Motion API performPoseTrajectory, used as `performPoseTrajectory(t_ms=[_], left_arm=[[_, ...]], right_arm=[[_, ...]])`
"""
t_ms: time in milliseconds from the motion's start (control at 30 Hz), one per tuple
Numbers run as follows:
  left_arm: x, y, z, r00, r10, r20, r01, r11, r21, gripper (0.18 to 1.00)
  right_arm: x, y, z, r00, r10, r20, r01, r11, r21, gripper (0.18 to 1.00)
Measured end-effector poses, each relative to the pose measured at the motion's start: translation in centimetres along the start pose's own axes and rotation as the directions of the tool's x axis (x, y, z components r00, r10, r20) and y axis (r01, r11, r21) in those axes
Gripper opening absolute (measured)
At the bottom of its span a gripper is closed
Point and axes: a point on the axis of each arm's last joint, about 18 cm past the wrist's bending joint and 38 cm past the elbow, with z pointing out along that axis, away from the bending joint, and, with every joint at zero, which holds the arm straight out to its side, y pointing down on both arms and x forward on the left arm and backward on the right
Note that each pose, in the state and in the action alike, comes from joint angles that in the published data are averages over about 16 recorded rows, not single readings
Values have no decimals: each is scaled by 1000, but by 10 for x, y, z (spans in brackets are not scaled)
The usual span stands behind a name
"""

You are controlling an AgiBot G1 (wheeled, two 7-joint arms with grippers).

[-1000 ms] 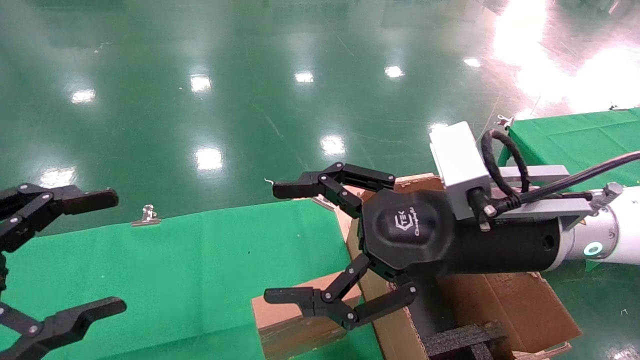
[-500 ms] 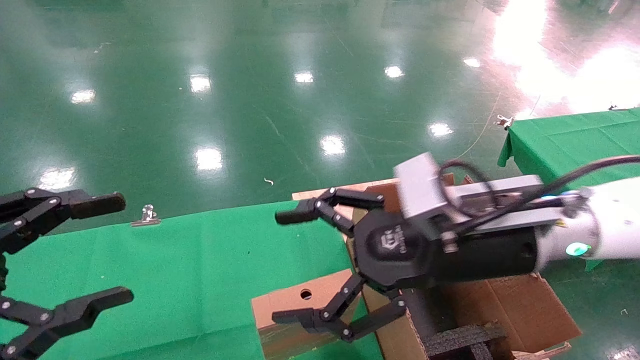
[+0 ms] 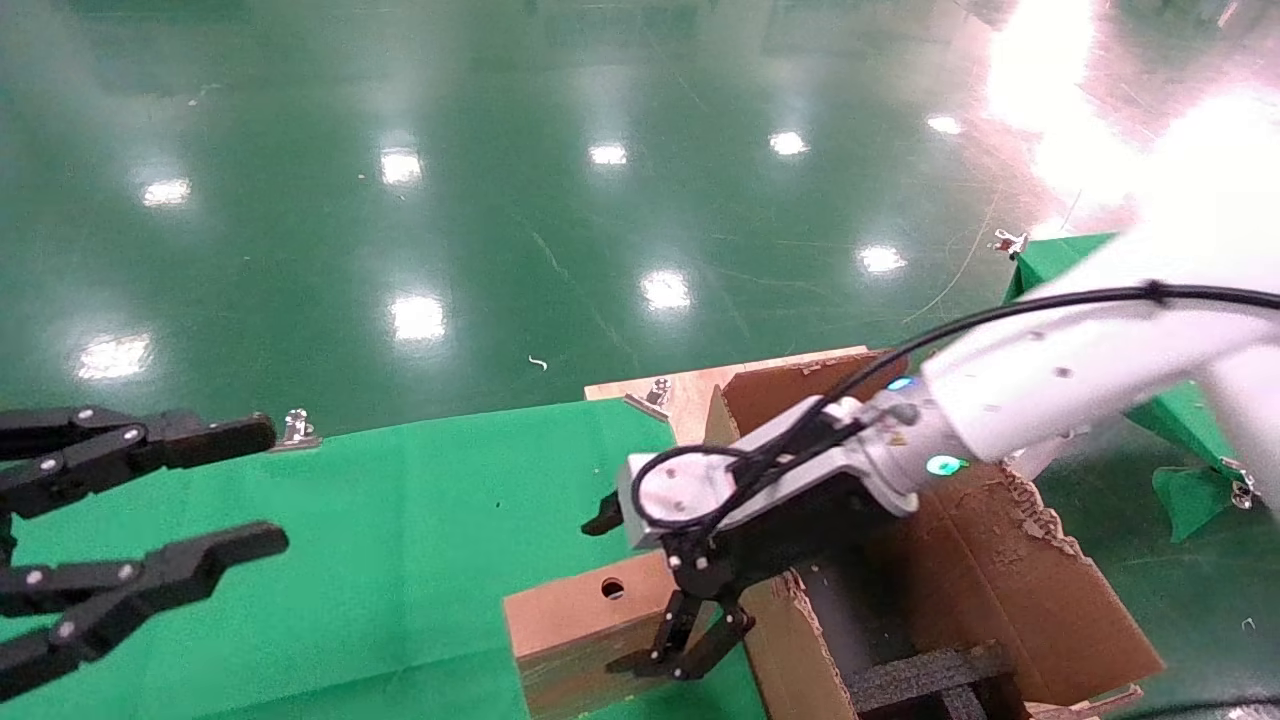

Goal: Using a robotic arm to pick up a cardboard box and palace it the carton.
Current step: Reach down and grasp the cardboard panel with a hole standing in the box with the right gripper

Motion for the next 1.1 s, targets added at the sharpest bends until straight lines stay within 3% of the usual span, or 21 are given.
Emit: performPoseTrajectory(t_ms=[267,600,867,1100], left_arm=[[0,0,0,1000,0,0,0,1000,0,428],[0,0,0,1000,0,0,0,1000,0,265],[0,0,0,1000,0,1,0,1000,0,236],[0,0,0,1000,0,1,0,1000,0,285]], right_arm=[[17,-1,22,995,-74,65,84,982,-170,1001],[26,-1,35,981,-143,128,174,945,-278,1001],[28,-1,38,977,-157,142,193,937,-291,1000],[28,-1,38,978,-156,140,191,938,-288,973]])
